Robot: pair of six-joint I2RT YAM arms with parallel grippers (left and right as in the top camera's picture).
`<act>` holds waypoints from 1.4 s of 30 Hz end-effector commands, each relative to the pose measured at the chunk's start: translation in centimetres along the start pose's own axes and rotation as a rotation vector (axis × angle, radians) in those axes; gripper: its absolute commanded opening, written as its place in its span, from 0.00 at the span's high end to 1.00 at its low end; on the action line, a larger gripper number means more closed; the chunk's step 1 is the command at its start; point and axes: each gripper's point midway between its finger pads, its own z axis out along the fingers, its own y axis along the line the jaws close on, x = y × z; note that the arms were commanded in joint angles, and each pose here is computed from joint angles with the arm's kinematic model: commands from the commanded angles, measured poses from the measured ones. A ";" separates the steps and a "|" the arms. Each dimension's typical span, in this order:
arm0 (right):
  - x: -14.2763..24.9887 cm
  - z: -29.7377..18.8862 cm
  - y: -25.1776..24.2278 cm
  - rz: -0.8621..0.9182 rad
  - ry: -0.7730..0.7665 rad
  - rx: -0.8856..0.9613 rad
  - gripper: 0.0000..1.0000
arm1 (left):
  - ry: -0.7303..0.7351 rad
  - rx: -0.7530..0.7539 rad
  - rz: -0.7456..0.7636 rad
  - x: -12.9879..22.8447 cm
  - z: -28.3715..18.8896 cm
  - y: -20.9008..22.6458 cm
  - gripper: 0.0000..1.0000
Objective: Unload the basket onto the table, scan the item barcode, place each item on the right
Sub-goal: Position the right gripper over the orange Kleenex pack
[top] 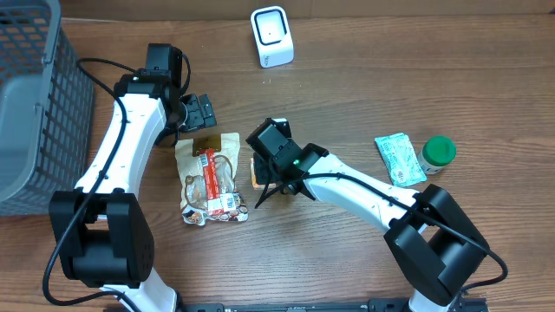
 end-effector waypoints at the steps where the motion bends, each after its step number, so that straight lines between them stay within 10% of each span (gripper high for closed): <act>1: 0.4 0.1 -0.6 0.010 -0.014 0.009 0.56 | -0.024 0.004 0.019 -0.5 -0.7 -0.1 0.00; 42: 0.0 0.7 -0.9 0.129 0.044 -0.212 0.66 | -0.024 0.004 0.020 -0.5 -0.7 -0.1 0.00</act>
